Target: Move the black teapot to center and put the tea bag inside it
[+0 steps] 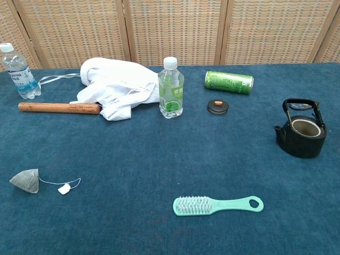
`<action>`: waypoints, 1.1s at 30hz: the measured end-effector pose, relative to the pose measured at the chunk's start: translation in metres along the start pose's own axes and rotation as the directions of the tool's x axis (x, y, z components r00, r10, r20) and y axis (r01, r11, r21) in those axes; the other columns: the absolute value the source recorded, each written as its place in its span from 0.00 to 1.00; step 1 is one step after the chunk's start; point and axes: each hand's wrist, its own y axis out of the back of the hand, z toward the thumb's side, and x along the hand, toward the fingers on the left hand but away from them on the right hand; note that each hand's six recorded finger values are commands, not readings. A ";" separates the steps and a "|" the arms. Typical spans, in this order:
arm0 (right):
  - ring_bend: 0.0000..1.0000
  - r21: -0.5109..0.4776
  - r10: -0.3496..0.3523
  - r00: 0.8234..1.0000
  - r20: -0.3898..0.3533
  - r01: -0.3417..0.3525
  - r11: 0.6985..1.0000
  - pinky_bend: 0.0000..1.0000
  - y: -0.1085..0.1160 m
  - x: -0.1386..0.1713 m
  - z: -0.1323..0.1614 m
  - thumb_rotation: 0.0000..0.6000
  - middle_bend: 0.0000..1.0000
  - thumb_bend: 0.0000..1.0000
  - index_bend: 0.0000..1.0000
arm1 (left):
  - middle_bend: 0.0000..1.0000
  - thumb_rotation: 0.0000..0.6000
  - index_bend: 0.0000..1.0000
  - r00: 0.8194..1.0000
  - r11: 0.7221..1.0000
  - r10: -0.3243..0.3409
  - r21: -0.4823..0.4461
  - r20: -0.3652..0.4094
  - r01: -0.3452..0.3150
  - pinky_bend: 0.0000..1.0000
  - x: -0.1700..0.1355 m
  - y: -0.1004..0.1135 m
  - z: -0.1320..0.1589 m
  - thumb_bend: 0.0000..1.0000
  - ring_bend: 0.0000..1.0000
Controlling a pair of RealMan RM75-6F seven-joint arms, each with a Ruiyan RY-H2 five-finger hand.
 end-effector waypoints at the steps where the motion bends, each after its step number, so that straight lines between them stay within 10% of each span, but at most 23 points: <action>1: 0.05 -0.003 -0.004 1.000 -0.002 0.004 1.000 0.11 0.000 0.000 0.000 1.00 0.16 0.20 0.30 | 0.00 1.00 0.00 1.000 1.000 0.000 0.000 0.001 0.000 0.00 0.000 0.000 0.000 0.35 0.00; 33: 0.05 -0.022 -0.006 0.997 -0.078 0.005 1.000 0.11 0.002 -0.026 0.014 1.00 0.23 0.28 0.28 | 0.00 1.00 0.00 1.000 1.000 0.017 0.022 0.008 -0.017 0.00 0.005 0.006 0.001 0.35 0.00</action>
